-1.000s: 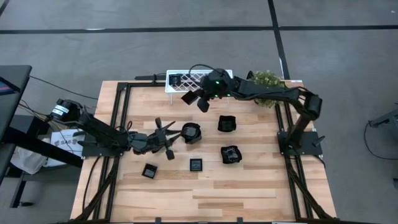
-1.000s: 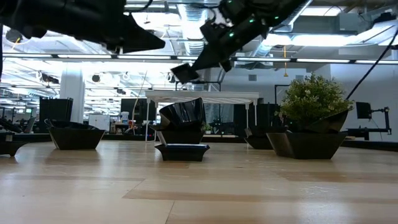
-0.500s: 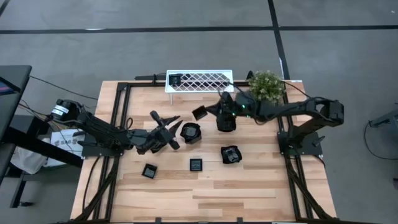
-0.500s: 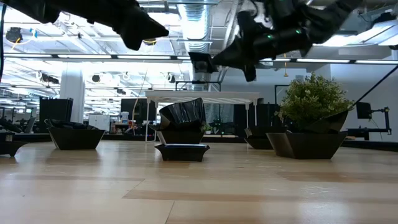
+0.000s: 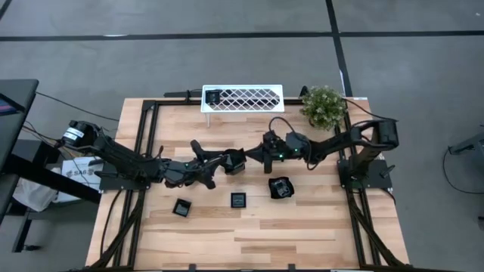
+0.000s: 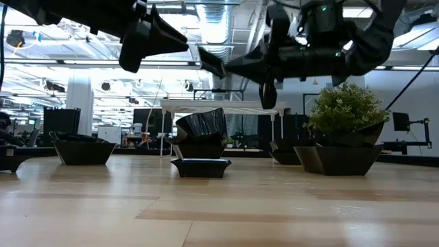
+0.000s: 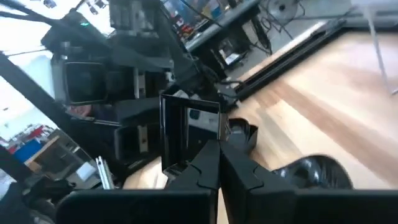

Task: Pick & Place Mini shaped plates
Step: Stack the top black square plate on top of the black square plate on the shelf

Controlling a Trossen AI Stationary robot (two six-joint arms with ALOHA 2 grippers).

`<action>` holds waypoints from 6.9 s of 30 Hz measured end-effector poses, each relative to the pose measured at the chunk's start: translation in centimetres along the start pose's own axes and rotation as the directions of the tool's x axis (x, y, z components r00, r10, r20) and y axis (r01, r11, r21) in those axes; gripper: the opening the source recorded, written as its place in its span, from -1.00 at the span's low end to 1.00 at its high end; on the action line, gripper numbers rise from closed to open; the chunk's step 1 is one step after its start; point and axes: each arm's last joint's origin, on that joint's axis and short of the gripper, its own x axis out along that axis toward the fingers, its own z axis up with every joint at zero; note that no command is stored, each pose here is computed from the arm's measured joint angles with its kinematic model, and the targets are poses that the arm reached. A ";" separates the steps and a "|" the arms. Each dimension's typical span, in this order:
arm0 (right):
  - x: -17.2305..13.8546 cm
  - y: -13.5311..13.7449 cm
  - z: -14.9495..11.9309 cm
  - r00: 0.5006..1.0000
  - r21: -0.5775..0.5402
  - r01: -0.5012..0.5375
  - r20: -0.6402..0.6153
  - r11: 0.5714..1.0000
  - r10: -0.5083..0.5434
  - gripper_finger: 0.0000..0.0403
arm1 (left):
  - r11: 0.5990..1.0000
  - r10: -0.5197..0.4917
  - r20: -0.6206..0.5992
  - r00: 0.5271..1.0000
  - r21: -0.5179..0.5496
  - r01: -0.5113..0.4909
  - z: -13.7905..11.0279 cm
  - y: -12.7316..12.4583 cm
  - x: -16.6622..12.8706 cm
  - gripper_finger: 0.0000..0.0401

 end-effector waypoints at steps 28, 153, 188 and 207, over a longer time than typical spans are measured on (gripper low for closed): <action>0.3 -2.3 -1.0 0.992 0.336 0.036 -0.125 0.941 0.006 -1.00 | 0.904 -0.197 0.015 0.980 0.390 0.175 -0.2 -2.2 -1.4 -0.41; 1.1 -1.2 -1.1 0.979 0.334 0.005 -0.193 0.942 0.064 -1.00 | 0.966 -0.105 0.073 0.992 0.243 0.084 1.6 2.7 2.6 -0.68; 1.1 -1.4 -1.0 0.977 0.319 -0.005 -0.202 0.948 0.073 -1.00 | 0.708 -0.575 -0.063 0.816 0.463 0.534 2.3 -0.3 4.1 -0.47; 1.1 -1.4 -1.0 0.977 0.321 -0.004 -0.201 0.947 0.073 -1.00 | 0.744 -0.488 -0.102 0.867 0.470 0.474 2.4 0.4 3.9 -0.51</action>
